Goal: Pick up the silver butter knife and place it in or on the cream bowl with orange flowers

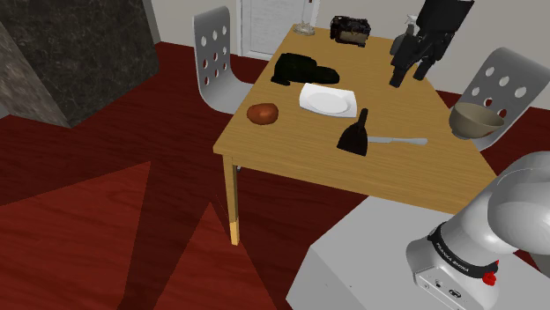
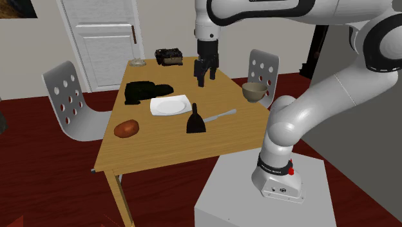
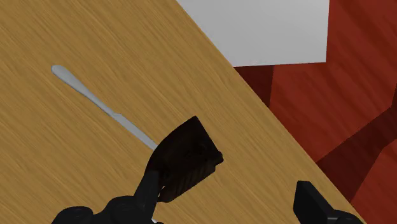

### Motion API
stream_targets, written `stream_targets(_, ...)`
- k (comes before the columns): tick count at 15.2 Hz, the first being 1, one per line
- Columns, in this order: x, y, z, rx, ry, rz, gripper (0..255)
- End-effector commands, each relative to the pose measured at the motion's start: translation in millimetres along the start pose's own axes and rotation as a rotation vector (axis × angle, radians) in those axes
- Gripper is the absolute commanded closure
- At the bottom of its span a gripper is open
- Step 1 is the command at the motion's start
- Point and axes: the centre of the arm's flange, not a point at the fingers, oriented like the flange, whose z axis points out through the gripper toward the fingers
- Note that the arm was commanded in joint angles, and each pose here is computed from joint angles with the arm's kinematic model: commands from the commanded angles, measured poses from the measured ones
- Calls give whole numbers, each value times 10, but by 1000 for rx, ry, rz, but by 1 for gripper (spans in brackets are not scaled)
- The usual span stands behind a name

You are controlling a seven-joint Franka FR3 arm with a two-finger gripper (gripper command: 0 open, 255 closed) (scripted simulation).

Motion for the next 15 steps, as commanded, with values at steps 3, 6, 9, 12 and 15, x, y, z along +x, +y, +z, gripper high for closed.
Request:
stream_targets(3, -31, 196, 186, 9, -7, -84, 0)
stream_targets(6, -49, 491, 469, 23, -16, -211, 0)
stream_targets(9, -32, 781, 755, 37, -26, -337, 0)
stream_targets(12, 18, 1063, 1046, 51, -36, -464, 0)
stream_targets(15, 100, 1333, 1342, 64, -46, -590, 0)
